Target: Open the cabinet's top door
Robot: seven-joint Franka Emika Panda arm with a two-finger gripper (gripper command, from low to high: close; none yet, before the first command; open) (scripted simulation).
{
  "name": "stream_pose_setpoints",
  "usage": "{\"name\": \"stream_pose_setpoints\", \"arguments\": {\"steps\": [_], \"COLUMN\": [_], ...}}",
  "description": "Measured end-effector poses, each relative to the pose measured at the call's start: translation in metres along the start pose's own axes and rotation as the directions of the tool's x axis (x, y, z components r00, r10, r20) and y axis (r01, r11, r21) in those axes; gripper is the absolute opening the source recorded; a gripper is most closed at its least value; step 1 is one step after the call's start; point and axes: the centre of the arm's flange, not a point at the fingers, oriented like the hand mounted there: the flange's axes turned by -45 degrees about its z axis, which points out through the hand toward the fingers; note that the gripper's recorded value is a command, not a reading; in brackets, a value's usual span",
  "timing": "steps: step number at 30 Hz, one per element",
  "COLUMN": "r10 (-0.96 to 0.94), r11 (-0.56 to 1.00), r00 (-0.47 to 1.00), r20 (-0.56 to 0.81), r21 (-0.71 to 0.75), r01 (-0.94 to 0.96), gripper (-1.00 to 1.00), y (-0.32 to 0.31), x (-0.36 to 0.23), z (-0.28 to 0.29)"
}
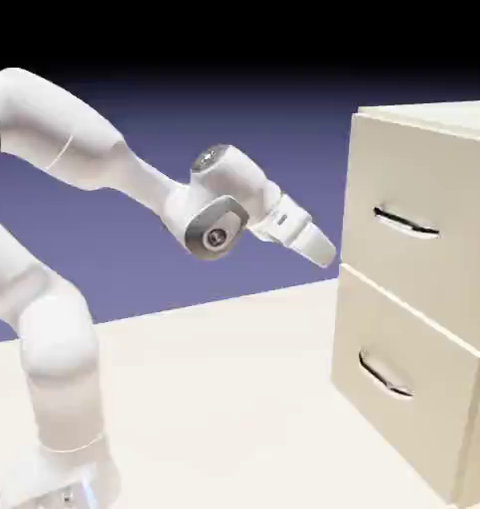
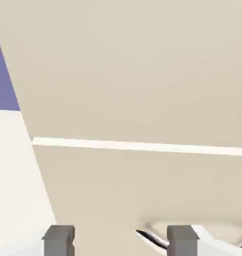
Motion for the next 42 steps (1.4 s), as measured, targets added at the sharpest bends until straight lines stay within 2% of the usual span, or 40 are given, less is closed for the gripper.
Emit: {"name": "stream_pose_setpoints", "arguments": {"steps": [4, 9, 15, 21, 26, 32, 37, 42], "r10": [-0.301, -0.631, -0.904, -0.998, -0.933, -0.703, -0.416, -0.084], "r11": [0.954, 0.775, 0.427, 0.003, -0.349, -0.702, -0.899, -0.984], "r00": [0.953, 0.774, 0.428, 0.015, -0.319, -0.645, -0.820, -0.892], "r20": [-0.031, -0.049, -0.023, 0.062, 0.166, 0.301, 0.393, 0.444], "r21": [-0.016, -0.063, -0.137, -0.194, -0.203, -0.146, -0.041, 0.106], "r01": [0.301, 0.628, 0.894, 0.981, 0.915, 0.697, 0.437, 0.145], "gripper": [0.00, 0.00, 0.00, 0.00, 0.00, 0.00, 0.00, 0.00], "y": [-0.004, -0.006, -0.005, 0.000, 0.007, 0.020, 0.032, 0.047], "x": [0.012, 0.023, 0.031, 0.034, 0.034, 0.031, 0.026, 0.020], "z": [-0.013, -0.029, -0.046, -0.060, -0.068, -0.072, -0.071, -0.066]}}
